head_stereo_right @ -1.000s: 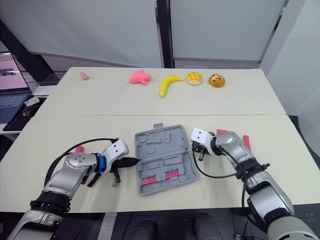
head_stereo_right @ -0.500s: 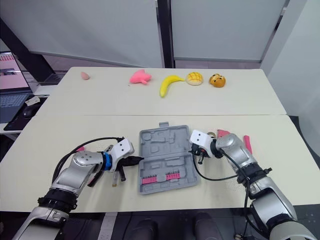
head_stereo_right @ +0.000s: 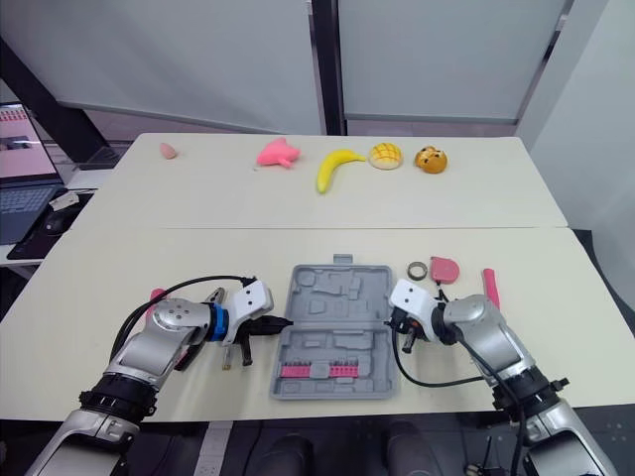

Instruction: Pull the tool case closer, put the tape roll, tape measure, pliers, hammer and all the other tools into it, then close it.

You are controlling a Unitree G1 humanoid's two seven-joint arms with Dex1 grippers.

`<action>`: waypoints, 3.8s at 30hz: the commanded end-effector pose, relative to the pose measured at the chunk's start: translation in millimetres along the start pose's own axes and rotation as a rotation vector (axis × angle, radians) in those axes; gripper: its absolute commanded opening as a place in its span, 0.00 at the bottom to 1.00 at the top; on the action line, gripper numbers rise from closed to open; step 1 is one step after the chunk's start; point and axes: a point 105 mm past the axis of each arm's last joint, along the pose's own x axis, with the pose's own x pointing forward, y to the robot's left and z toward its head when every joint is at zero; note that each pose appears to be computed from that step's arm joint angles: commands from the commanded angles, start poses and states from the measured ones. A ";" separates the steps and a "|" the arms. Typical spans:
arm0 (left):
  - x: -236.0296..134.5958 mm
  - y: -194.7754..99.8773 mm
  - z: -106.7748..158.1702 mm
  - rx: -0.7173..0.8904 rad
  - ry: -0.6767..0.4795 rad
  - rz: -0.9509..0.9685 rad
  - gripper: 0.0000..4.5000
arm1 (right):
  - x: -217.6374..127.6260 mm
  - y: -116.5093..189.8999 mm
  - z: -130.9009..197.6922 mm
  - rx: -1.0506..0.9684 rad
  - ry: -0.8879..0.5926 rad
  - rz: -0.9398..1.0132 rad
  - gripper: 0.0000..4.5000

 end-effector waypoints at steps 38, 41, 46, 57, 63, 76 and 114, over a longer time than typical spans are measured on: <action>-24.2 -35.1 -20.7 -0.023 0.061 -0.079 0.00 | 5.4 38.5 2.2 -0.055 0.006 0.144 0.01; -24.0 -35.5 -20.5 -0.022 0.062 -0.081 0.00 | 4.7 40.0 -0.2 -0.050 0.014 0.152 0.01; -24.5 -37.6 -21.8 -0.021 0.068 -0.091 0.00 | 3.7 42.8 -2.1 -0.044 0.022 0.164 0.01; -25.5 -44.9 -25.2 -0.028 0.077 -0.113 0.00 | 2.3 49.0 -6.3 -0.035 0.040 0.193 0.01; -25.2 -47.1 -25.8 -0.033 0.080 -0.118 0.00 | 0.3 50.4 -7.3 -0.036 0.048 0.207 0.01; -25.5 -50.6 -29.3 -0.038 0.090 -0.126 0.00 | 0.4 52.0 -8.4 -0.032 0.053 0.211 0.01; -172.4 20.2 -31.7 -0.172 -0.127 0.443 0.04 | -126.9 -9.5 -10.1 -0.020 -0.131 -0.271 0.00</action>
